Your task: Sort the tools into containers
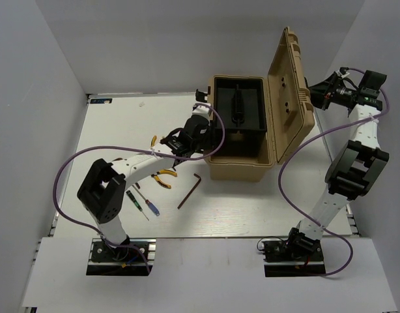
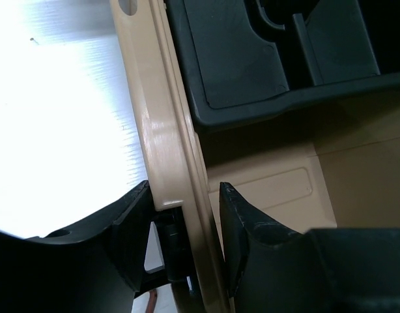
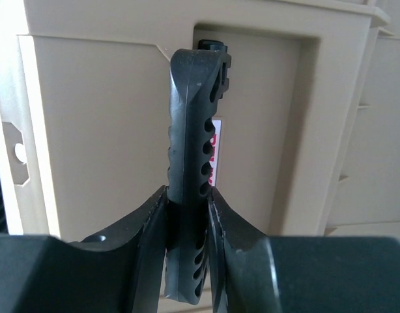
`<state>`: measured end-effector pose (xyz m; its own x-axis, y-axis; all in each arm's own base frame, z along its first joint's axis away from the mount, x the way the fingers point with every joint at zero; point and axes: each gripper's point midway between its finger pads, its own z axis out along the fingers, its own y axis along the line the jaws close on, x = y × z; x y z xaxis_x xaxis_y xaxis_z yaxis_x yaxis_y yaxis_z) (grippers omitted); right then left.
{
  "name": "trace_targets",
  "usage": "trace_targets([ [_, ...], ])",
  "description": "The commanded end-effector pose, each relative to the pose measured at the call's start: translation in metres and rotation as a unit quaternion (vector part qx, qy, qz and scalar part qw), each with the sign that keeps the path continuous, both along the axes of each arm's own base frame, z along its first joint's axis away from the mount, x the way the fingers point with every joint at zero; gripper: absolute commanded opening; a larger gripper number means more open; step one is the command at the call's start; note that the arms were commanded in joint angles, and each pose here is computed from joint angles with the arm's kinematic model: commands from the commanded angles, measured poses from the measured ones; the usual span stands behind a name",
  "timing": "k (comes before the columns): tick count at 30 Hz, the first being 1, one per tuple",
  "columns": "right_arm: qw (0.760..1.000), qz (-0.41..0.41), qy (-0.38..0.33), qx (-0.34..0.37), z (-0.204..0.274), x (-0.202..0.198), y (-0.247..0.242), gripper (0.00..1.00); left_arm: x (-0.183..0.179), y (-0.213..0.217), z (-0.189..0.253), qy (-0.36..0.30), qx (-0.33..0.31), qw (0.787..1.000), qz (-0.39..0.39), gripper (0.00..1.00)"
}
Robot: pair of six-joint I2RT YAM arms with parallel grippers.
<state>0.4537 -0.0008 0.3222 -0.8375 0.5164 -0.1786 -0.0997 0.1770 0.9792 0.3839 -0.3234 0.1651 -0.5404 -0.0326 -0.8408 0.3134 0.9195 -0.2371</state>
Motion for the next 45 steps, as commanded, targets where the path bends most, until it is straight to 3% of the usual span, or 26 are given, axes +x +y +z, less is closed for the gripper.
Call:
trace_targets([
  [1,0.988,-0.014,-0.142,-0.052,0.043,-0.003,-0.033,0.0,-0.013,0.039,-0.004,0.018,0.056,0.998,0.019,0.53],
  [5,0.986,0.009,-0.159,-0.041,0.027,0.0,-0.034,0.0,-0.013,0.039,-0.004,0.02,0.052,0.998,0.021,0.53],
  [7,0.99,0.014,-0.135,-0.022,0.023,0.001,-0.035,0.0,-0.015,0.041,-0.007,0.021,0.053,0.998,0.021,0.55],
  [8,0.987,0.016,-0.159,-0.031,0.022,0.003,-0.037,0.0,-0.016,0.041,-0.003,0.017,0.05,0.998,0.022,0.56],
  [10,0.994,0.018,-0.109,0.003,0.007,0.012,-0.043,0.0,-0.017,0.045,-0.007,0.02,0.056,0.998,0.026,0.57],
  [11,0.981,0.025,-0.188,-0.038,0.012,0.009,-0.04,0.0,-0.017,0.045,-0.008,0.02,0.056,0.998,0.026,0.59],
  [12,0.992,0.024,-0.126,0.005,0.019,0.012,-0.043,0.0,-0.015,0.043,-0.006,0.016,0.052,0.998,0.026,0.59],
  [13,0.989,0.025,-0.144,-0.003,0.014,0.014,-0.044,0.0,-0.015,0.043,-0.006,0.016,0.052,0.998,0.026,0.61],
  [16,0.991,0.031,-0.134,-0.003,0.003,0.012,-0.044,0.15,-0.015,0.043,-0.006,0.016,0.052,0.998,0.026,0.64],
  [17,0.99,0.032,-0.139,-0.006,0.006,0.011,-0.043,0.25,-0.015,0.043,-0.01,0.019,0.055,0.998,0.026,0.66],
  [20,0.99,0.035,-0.139,-0.01,0.007,0.01,-0.044,0.44,-0.011,0.04,-0.005,0.015,0.052,0.998,0.026,0.67],
  [25,0.989,0.036,-0.145,-0.016,0.014,0.006,-0.044,0.62,-0.013,0.04,-0.007,0.02,0.053,0.998,0.022,0.68],
  [31,0.986,0.048,-0.157,-0.037,0.025,-0.005,-0.039,0.65,-0.014,0.039,-0.007,0.022,0.049,0.998,0.024,0.68],
  [40,0.984,0.074,-0.144,-0.074,0.024,-0.021,-0.037,0.7,-0.011,0.03,0.009,0.015,0.037,0.999,0.009,0.86],
  [45,0.984,0.085,-0.124,-0.09,0.016,-0.028,-0.037,0.7,-0.011,0.022,0.021,0.011,0.026,1.0,-0.009,0.88],
])
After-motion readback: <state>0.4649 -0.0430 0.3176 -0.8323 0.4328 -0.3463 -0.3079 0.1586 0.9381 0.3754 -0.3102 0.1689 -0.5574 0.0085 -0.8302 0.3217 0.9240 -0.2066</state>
